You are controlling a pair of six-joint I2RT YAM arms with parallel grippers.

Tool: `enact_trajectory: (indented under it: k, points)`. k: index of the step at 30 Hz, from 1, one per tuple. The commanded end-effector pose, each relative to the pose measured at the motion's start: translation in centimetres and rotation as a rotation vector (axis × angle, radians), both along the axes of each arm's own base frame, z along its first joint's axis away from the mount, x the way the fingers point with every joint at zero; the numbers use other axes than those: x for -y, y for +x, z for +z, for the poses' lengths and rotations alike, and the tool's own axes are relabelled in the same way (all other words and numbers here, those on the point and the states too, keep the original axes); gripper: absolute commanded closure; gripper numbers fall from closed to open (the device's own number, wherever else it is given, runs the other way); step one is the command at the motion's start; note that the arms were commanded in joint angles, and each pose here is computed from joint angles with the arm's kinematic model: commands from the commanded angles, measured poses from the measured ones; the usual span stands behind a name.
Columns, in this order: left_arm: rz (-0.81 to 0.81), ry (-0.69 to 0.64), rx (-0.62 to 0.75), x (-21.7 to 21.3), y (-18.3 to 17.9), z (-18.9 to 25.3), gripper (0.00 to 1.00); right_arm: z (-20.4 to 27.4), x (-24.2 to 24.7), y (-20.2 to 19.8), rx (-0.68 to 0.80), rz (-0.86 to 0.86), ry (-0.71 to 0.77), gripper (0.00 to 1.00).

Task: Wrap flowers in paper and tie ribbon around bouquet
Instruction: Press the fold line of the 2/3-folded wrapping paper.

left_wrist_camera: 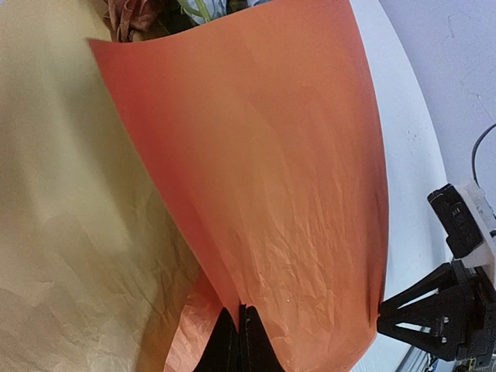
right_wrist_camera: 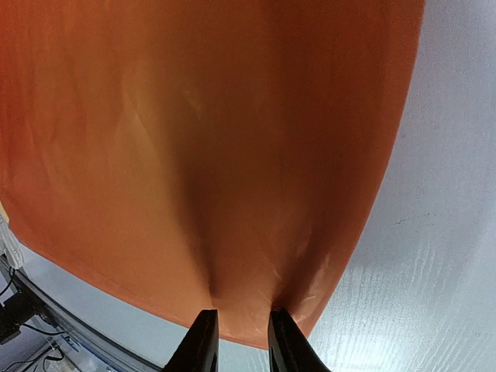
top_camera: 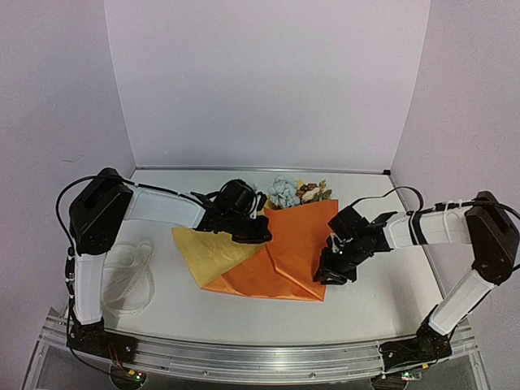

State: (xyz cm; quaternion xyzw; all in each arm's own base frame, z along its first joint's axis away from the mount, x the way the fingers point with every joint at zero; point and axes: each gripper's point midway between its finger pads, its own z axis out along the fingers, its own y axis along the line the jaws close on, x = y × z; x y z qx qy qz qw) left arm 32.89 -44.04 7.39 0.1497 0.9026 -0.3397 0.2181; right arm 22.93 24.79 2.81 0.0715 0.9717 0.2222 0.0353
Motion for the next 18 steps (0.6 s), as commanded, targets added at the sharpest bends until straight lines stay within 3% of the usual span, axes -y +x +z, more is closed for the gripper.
enact_trajectory:
  k: [1,10,13,18]
  points:
    - [0.059,0.0,0.03,-0.5,1.4,0.2,1.0,-1.1,-0.1,-0.6,-0.024,-0.017,0.008,0.8]
    - [0.074,0.013,0.02,-0.9,1.5,-0.7,0.97,-2.1,0.1,-1.1,-0.049,-0.008,-0.011,0.85]
    - [0.069,0.009,0.046,-1.0,1.6,0.2,0.89,-2.1,0.0,-1.1,-0.052,-0.003,-0.011,0.85]
    - [0.069,0.015,0.125,-1.6,1.8,3.5,0.65,-1.9,0.0,-1.4,-0.057,0.018,-0.026,0.85]
